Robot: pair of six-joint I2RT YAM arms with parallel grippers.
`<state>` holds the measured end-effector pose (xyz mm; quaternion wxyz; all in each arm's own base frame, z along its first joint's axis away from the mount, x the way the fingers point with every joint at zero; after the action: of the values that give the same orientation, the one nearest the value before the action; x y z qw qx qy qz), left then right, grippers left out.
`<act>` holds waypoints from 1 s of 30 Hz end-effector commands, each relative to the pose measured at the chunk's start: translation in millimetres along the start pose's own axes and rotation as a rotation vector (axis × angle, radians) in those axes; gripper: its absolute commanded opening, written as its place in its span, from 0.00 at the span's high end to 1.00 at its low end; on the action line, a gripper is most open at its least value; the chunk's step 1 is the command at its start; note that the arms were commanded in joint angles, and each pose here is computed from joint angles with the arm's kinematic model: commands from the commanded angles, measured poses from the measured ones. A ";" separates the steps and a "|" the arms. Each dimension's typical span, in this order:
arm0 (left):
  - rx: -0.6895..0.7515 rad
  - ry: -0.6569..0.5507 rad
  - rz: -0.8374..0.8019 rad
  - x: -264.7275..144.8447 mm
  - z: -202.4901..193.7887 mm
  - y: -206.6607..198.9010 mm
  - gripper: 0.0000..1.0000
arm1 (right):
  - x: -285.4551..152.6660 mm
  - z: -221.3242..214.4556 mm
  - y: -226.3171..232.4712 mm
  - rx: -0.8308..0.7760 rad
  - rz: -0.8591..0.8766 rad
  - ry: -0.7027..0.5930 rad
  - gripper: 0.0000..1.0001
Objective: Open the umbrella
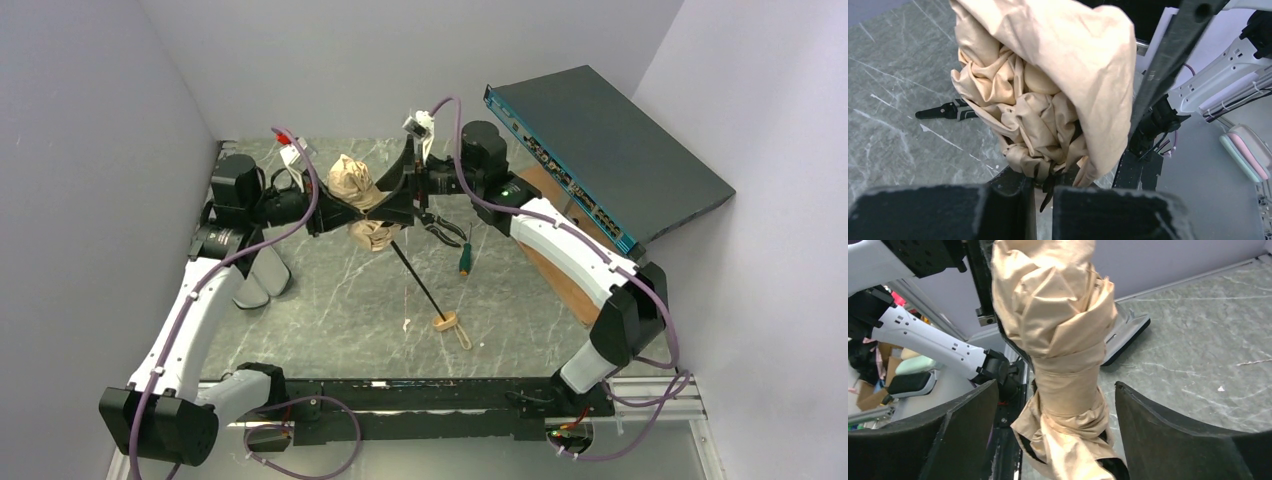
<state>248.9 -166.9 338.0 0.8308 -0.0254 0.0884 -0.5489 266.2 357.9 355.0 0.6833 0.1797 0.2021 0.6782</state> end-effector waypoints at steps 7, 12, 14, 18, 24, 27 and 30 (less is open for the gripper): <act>0.010 -0.120 -0.115 -1.0 28.4 -22.3 1.00 | -39.4 -7.3 17.7 -0.243 -0.149 -0.021 0.01; 0.000 -0.123 -0.131 -2.6 32.7 -28.2 1.00 | -24.7 -11.2 6.8 -0.248 -0.158 -0.020 0.00; 0.002 -0.126 -0.133 -2.6 33.1 -29.7 1.00 | -15.6 -12.3 8.0 -0.245 -0.128 -0.004 0.02; -0.021 -0.138 -0.148 -3.3 33.0 -34.6 1.00 | -3.0 -25.8 3.9 -0.209 -0.116 0.034 0.12; -0.009 -0.136 -0.140 -9.8 35.2 -43.4 1.00 | -1.2 -24.1 1.4 -0.204 -0.145 0.000 0.79; -0.017 -0.139 -0.105 -14.3 36.3 -44.8 0.92 | -3.9 -22.4 4.3 -0.199 -0.154 -0.004 1.00; 0.007 -0.132 -0.079 -24.5 37.0 -45.8 0.44 | -9.9 -19.1 8.5 -0.185 -0.155 -0.025 1.00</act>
<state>231.7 -171.3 355.6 0.8222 -0.0838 0.0688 -0.5587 238.8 358.2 314.6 0.7217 0.1031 0.2004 0.6545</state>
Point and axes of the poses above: each gripper's point midway between its finger pads, its own x axis out along the fingers, its own y axis along the line the jaws close on, z = x × y, the point moved 3 cm from there along -x, back along the fingers, and after that the axes turned 12 degrees about x, right-handed, at the moved point
